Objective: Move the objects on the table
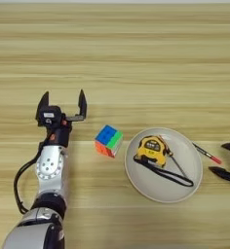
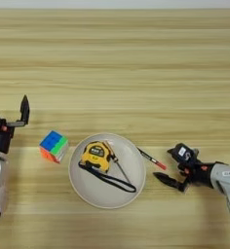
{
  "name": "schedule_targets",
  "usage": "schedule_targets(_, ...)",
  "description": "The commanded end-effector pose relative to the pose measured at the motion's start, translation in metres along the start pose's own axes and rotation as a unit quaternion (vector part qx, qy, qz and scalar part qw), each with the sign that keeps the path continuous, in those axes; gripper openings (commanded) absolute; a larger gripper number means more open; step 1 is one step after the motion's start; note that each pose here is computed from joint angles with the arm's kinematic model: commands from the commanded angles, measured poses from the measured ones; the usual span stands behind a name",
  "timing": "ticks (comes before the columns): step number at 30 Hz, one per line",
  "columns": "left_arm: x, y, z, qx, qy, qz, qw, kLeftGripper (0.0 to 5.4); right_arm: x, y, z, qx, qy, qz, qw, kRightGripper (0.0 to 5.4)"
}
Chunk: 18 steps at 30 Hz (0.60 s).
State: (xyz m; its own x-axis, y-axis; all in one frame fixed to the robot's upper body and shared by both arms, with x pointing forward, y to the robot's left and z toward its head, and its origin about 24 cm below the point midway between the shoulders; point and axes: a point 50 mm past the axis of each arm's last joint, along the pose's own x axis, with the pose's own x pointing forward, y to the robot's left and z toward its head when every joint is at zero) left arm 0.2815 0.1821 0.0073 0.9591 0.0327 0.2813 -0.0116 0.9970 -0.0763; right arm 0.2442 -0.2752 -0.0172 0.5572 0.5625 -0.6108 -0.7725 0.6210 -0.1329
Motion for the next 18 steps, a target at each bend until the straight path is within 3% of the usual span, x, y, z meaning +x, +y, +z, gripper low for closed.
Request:
schedule_targets(1, 0.0029, -0.0009, 0.0015, 0.002, -0.006, -0.003, 1.0000, 5.40, 0.0040, -0.0013, 0.0022, -0.003, 0.005, 0.009, 1.000, 3.94)
schedule_targets(18, 0.0029, -0.0006, 0.0015, 0.002, -0.006, -0.004, 1.0000, 5.40, 0.0087, 0.0003, -0.0046, 0.021, 0.015, 0.017, 1.000, 2.01)
